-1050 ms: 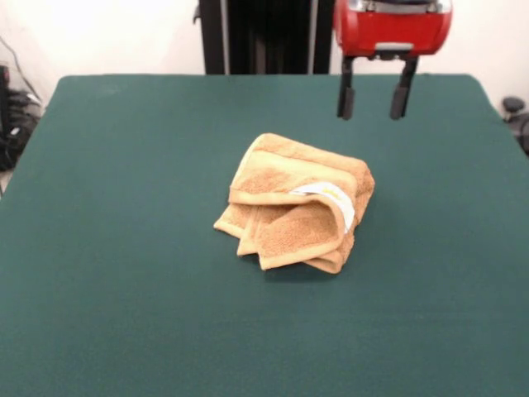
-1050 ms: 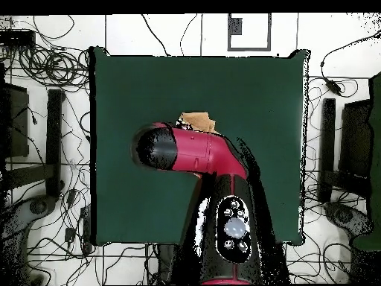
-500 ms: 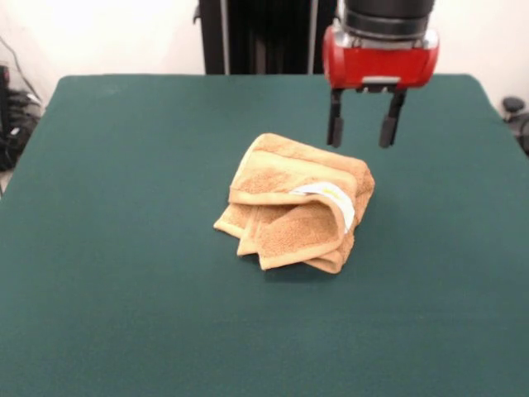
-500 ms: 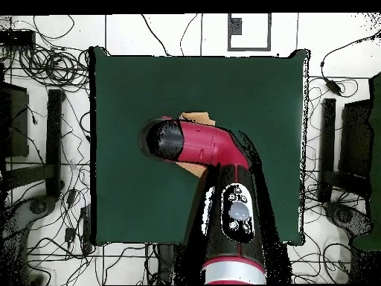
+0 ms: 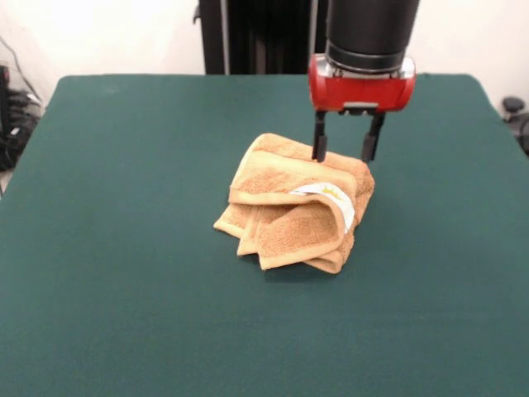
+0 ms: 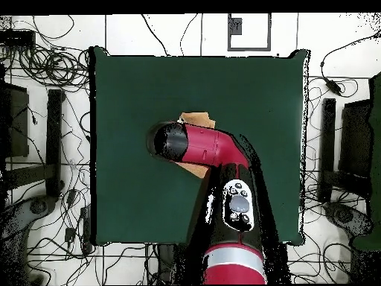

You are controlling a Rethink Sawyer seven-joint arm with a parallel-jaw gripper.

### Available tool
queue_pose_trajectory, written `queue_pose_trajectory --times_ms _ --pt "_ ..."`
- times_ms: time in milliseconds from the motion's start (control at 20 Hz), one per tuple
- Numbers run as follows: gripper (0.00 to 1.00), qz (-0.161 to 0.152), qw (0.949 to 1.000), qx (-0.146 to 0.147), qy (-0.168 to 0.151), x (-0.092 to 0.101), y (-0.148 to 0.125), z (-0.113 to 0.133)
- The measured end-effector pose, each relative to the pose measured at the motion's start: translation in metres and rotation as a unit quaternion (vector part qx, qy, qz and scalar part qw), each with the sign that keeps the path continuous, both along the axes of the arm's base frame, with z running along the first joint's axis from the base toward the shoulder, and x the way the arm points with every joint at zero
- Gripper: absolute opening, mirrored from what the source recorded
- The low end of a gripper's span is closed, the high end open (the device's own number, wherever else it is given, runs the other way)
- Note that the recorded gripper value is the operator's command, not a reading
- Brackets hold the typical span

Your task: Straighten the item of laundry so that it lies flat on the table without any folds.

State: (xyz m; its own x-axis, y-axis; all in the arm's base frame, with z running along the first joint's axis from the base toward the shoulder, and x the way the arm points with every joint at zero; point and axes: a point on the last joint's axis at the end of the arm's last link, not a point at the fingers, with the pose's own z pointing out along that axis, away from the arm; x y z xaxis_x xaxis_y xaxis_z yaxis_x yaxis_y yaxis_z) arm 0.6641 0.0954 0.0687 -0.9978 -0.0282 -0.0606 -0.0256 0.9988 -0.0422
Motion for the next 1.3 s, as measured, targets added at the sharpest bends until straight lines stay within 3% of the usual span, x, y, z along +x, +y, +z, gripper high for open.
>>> queue_pose_trajectory --times_ms 500,750,1050,1300 --pt "1.00 -0.022 0.9996 -0.012 0.009 -0.003 -0.004 -0.012" --pt "1.00 -0.069 0.9975 -0.013 0.001 0.003 -0.001 -0.006" --pt "1.00 -0.152 0.9883 -0.006 -0.005 0.006 0.008 -0.001" --pt "1.00 -0.215 0.9765 0.001 -0.013 0.009 0.011 0.005"
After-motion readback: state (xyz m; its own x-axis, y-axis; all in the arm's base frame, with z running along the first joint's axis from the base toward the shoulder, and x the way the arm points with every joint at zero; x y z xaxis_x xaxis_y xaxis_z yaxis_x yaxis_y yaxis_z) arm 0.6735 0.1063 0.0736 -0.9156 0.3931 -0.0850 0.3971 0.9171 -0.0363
